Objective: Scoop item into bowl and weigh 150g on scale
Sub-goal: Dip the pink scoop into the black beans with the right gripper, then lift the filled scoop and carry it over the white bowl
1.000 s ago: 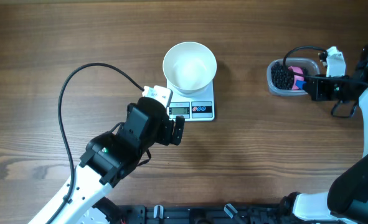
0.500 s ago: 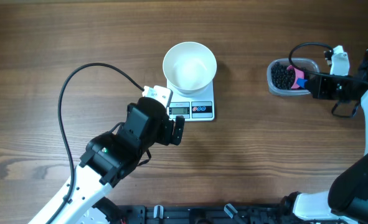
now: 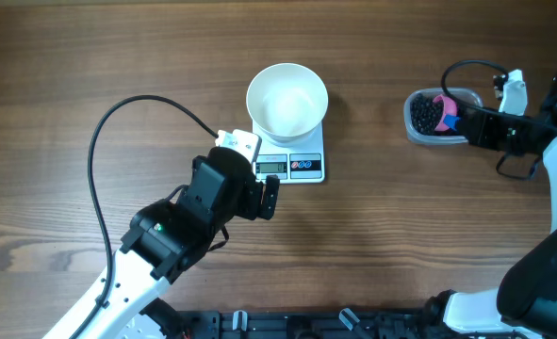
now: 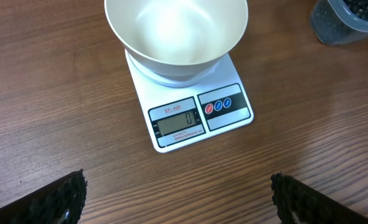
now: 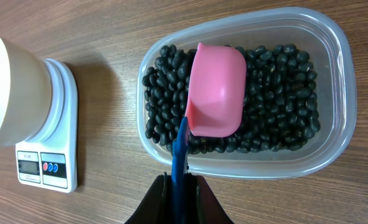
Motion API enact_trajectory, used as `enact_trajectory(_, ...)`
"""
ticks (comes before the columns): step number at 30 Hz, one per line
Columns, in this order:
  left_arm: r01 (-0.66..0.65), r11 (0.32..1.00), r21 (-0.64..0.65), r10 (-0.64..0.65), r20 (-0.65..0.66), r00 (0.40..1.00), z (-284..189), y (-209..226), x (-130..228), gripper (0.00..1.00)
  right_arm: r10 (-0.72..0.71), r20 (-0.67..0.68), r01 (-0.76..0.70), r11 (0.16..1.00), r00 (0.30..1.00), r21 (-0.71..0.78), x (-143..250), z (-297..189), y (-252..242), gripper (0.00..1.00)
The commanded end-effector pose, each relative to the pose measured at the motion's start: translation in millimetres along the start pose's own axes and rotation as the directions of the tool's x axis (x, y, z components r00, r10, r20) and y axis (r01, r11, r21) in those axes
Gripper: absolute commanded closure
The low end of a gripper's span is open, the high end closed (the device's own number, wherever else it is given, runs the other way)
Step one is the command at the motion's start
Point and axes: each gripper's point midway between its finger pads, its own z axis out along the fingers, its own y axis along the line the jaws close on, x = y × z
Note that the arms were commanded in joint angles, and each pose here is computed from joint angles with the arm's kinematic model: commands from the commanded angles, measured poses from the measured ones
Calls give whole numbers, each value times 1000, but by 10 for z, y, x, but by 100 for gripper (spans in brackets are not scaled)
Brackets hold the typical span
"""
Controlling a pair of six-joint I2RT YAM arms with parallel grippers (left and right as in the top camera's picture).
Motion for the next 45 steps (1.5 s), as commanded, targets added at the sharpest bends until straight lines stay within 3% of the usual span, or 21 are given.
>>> enact_trajectory(1, -12, 1000, 5, 12, 1, 1000, -3, -1, -8, 0, 41, 3, -41, 997, 999, -71, 20, 38, 16, 96)
enact_trajectory(6, -12, 1000, 5, 12, 1, 1000, -3, -1, -8, 0, 76, -22, -77, 995, 997, -65, 143, -6, -100, 96)
enact_trajectory(11, -12, 1000, 5, 12, 1, 1000, -3, -1, -8, 0, 79, 12, -76, 980, 997, -184, 79, -14, 89, 96)
enact_trajectory(25, -12, 1000, 5, 12, 1, 1000, -3, -1, -8, 0, 132, 37, -127, 984, 990, -128, 30, -52, -94, 96)
enact_trajectory(30, -12, 1000, 5, 12, 1, 1000, -3, -1, -8, 0, 183, 48, -177, 978, 982, -113, 64, -142, -247, 96)
enact_trajectory(45, -12, 1000, 5, 12, 1, 1000, -3, -1, -8, 0, 422, 140, -363, 876, 896, -318, -15, -584, -421, 95)
